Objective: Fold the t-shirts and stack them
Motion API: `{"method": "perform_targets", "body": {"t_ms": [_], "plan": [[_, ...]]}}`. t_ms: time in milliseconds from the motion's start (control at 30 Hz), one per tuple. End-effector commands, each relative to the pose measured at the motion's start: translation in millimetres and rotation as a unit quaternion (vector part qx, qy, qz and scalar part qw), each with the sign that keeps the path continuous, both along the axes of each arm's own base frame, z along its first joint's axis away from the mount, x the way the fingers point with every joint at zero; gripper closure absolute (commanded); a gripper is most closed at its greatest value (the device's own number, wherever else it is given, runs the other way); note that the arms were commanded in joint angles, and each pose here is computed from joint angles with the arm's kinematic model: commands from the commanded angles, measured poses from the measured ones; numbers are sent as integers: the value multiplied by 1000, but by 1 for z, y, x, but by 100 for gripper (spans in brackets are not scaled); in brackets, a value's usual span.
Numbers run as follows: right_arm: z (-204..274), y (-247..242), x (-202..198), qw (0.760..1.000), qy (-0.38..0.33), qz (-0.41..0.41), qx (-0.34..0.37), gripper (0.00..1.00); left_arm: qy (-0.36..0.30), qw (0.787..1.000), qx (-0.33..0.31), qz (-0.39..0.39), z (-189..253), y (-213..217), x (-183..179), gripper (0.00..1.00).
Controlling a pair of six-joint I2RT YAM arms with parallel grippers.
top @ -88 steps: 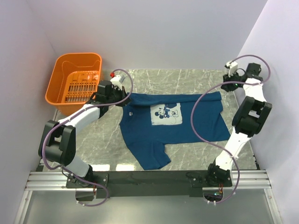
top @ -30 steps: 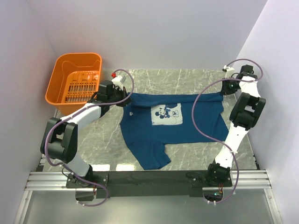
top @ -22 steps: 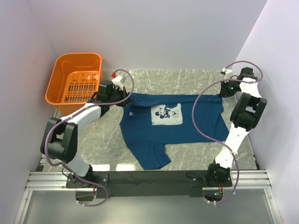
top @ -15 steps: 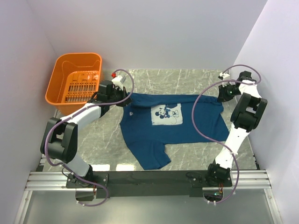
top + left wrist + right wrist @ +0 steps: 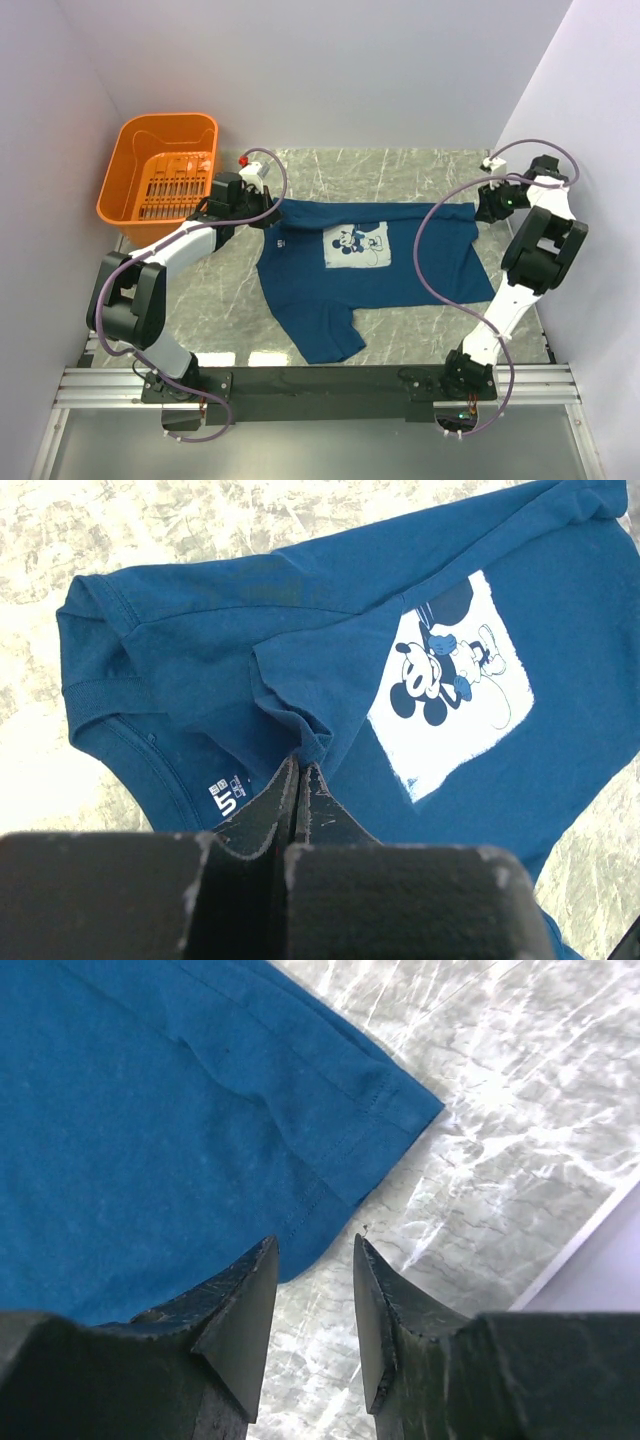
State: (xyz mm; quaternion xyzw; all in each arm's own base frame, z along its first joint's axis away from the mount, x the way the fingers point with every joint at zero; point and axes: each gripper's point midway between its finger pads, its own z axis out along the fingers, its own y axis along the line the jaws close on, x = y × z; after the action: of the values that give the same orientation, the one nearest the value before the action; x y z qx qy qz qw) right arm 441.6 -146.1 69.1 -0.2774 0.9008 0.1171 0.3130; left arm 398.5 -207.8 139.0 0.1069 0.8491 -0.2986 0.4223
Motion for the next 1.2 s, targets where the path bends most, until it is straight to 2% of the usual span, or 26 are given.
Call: {"method": "perform_targets", "body": {"t_ms": [0,233,400,800,900,1100,1133,1167], "plan": [[41,3,11,998,-57,5,9,56,-35,999,-18,-10,23,-7,3,99],[22,19,37,997,-9,-71,38,51,-34,999,-18,-10,22,-6,1,99],[14,3,60,987,-9,-158,17,50,-34,999,-18,-8,21,-5,-1,99],[-11,-11,68,981,27,-191,-2,50,-32,999,-22,-9,19,-7,0,99],[-13,-7,69,982,28,-186,4,54,-33,999,-20,-10,20,-7,1,99],[-14,-3,69,985,27,-172,13,67,-31,999,-21,-9,19,-7,1,99],[-12,-2,69,985,25,-170,14,77,-30,999,-21,-9,18,-7,1,99],[-12,-2,69,986,24,-166,14,81,-29,999,-21,-9,18,-7,1,99]]}}
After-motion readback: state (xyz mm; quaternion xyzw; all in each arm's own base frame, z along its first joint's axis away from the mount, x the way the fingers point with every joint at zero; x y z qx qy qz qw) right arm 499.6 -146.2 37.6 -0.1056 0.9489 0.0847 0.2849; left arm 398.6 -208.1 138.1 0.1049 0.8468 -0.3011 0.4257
